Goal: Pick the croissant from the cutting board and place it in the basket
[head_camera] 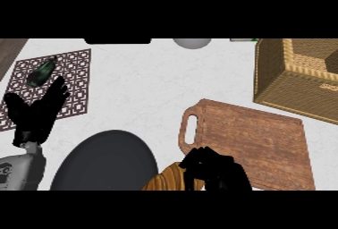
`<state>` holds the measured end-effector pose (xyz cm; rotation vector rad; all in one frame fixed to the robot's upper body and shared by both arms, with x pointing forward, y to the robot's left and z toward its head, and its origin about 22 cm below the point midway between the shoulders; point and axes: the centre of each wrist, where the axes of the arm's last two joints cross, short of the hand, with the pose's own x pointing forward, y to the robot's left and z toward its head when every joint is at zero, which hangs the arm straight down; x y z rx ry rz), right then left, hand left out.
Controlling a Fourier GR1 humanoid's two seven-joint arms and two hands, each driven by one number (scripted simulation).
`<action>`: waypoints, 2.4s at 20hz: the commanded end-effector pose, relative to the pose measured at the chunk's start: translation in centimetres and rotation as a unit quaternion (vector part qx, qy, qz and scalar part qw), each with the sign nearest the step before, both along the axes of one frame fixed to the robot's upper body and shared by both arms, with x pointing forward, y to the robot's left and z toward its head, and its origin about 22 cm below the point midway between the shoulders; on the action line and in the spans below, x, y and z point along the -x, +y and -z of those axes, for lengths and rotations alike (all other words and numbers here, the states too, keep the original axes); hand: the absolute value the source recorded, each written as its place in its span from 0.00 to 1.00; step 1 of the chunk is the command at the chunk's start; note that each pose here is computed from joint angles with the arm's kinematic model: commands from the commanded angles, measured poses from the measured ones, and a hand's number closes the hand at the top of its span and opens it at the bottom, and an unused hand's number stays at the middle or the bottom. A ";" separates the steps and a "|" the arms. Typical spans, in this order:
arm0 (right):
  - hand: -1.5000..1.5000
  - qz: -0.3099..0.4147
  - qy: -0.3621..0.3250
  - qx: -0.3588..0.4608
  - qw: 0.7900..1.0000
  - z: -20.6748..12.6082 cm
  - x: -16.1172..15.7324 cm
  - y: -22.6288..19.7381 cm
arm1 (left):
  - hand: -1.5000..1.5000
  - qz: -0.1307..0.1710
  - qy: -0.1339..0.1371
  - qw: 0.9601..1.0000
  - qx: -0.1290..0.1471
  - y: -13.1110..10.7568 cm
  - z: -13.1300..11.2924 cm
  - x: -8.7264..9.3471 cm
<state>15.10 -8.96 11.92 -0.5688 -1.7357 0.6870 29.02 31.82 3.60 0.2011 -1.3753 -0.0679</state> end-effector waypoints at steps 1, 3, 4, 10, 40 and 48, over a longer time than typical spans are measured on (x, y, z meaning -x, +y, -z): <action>1.00 0.047 -0.030 -0.058 0.997 -5.9 1.4 -1.7 | 0.50 0.001 -0.005 1.000 0.002 0.5 -0.3 -0.8; 1.00 0.067 -0.030 -0.049 0.996 -7.9 1.0 -1.3 | 0.50 -0.001 -0.003 1.000 0.006 -0.6 0.1 -0.4; 1.00 0.078 -0.036 -0.047 0.995 -8.4 1.1 -1.9 | 0.50 0.003 -0.009 1.000 0.005 -0.8 -0.2 0.6; 1.00 0.112 -0.051 -0.045 0.991 -13.1 -3.0 -3.1 | 0.50 0.014 -0.008 1.000 0.005 -1.7 1.7 1.2; 1.00 0.281 -0.077 -0.004 0.957 -9.5 -20.3 -20.9 | 0.50 0.004 -0.014 1.000 0.005 0.0 -0.7 0.0; 0.00 0.378 -0.070 -0.053 0.922 -6.8 -20.4 -25.7 | 0.50 0.004 -0.006 1.000 -0.008 -0.5 1.1 0.9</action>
